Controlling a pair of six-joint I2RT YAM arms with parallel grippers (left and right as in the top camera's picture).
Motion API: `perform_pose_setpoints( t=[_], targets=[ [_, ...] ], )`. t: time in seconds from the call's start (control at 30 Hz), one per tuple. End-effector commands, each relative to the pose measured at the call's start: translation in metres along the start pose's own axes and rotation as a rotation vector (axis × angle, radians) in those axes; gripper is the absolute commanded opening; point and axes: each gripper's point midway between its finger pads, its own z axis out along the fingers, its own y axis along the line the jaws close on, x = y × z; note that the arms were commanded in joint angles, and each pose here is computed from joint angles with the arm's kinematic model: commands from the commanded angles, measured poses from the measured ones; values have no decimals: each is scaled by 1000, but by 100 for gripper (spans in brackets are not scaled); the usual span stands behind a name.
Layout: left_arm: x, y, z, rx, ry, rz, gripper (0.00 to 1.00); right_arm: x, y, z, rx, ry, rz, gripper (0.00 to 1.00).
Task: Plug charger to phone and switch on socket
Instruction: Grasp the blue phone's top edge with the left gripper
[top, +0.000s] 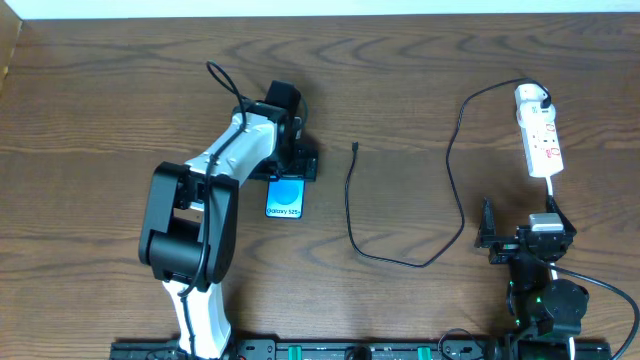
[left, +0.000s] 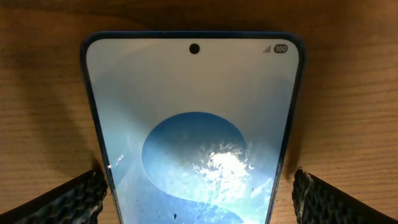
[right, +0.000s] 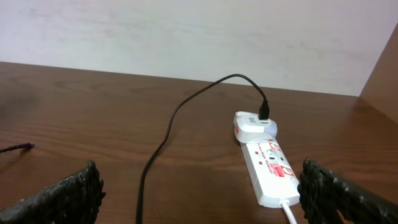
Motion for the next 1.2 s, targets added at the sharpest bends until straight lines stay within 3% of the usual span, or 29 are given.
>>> perform_pose_setpoints(
  t=[0.0, 0.3, 0.5, 0.73, 0.9, 1.17],
  targets=[
    [24, 2, 32, -49, 99, 14, 97, 1, -2, 0, 9, 1, 12, 99],
    [34, 17, 34, -139, 140, 23, 96, 1, -2, 0, 9, 1, 12, 99],
    [35, 17, 34, -139, 146, 22, 88, 1, -2, 0, 9, 1, 12, 99],
    [29, 16, 35, -133, 121, 22, 88, 1, -2, 0, 9, 1, 12, 99],
    [29, 16, 35, -133, 121, 22, 69, 1, -2, 0, 9, 1, 12, 99],
    [27, 16, 36, -131, 113, 22, 69, 1, -2, 0, 9, 1, 12, 99]
  ],
)
